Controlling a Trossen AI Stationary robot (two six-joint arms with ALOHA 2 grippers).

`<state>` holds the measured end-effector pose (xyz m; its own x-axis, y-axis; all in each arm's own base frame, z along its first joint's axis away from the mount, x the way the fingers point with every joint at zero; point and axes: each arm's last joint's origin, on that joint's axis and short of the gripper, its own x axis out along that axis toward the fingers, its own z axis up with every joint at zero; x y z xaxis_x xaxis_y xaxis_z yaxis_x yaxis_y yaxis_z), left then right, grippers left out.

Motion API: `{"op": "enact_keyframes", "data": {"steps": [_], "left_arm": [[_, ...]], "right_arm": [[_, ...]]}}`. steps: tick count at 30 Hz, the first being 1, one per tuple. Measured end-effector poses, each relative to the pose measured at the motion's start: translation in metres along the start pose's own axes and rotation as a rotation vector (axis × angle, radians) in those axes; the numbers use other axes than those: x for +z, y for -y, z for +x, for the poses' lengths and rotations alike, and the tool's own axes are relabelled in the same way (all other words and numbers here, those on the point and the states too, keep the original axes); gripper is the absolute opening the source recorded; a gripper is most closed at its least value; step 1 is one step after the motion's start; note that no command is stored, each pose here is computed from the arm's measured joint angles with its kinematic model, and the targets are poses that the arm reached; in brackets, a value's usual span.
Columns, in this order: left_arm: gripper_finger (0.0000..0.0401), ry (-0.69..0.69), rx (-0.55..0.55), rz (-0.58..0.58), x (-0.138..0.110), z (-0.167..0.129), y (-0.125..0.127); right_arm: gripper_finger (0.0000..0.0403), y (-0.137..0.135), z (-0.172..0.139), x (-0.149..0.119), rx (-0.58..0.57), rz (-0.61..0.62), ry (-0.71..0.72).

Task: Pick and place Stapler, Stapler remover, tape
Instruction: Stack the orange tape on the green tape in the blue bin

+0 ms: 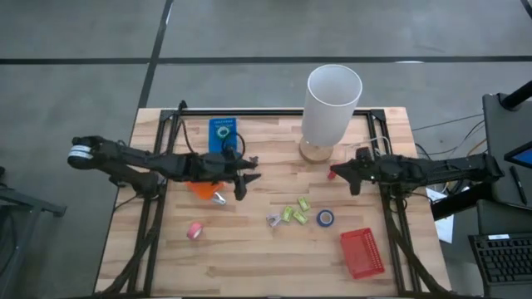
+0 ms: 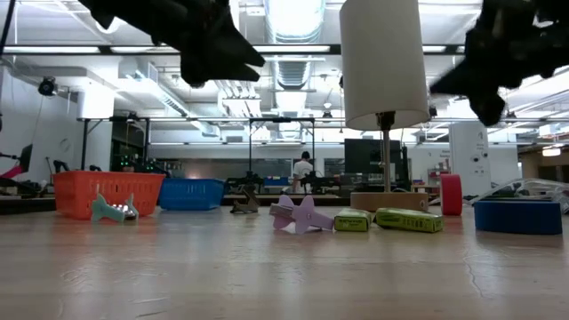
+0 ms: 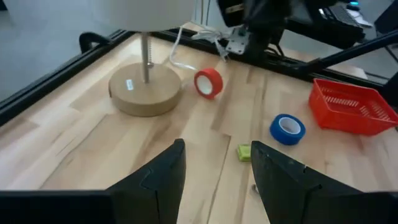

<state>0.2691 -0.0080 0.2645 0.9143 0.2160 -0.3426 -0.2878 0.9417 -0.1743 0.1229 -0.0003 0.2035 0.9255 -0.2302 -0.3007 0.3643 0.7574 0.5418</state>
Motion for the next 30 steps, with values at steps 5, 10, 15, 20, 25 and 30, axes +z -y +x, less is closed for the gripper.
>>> {"op": "enact_keyframes", "data": {"steps": [5, 10, 15, 20, 25, 30], "left_arm": [[0.0183, -0.015, 0.015, 0.004, -0.004, 0.005, 0.002], [0.0183, -0.02, 0.047, -0.011, -0.007, 0.008, 0.001], [0.0183, -0.013, 0.046, -0.025, -0.007, 0.009, 0.001], [0.0183, -0.014, 0.043, -0.05, -0.007, 0.009, 0.002], [0.0183, -0.015, 0.043, -0.05, -0.008, 0.009, 0.003], [0.0183, -0.013, 0.033, -0.047, -0.008, 0.008, 0.006]], "right_arm": [[0.0034, 0.005, -0.002, -0.001, -0.261, 0.043, -0.089], [0.0034, 0.001, 0.007, -0.003, -0.285, 0.04, -0.154], [0.0034, -0.004, 0.02, -0.004, -0.247, -0.01, -0.161], [0.0033, -0.007, 0.02, 0.001, -0.315, 0.037, -0.214], [0.0045, -0.012, 0.021, 0.008, -0.365, 0.035, -0.247], [0.0094, -0.011, 0.023, 0.005, -0.421, 0.021, -0.277]]}}
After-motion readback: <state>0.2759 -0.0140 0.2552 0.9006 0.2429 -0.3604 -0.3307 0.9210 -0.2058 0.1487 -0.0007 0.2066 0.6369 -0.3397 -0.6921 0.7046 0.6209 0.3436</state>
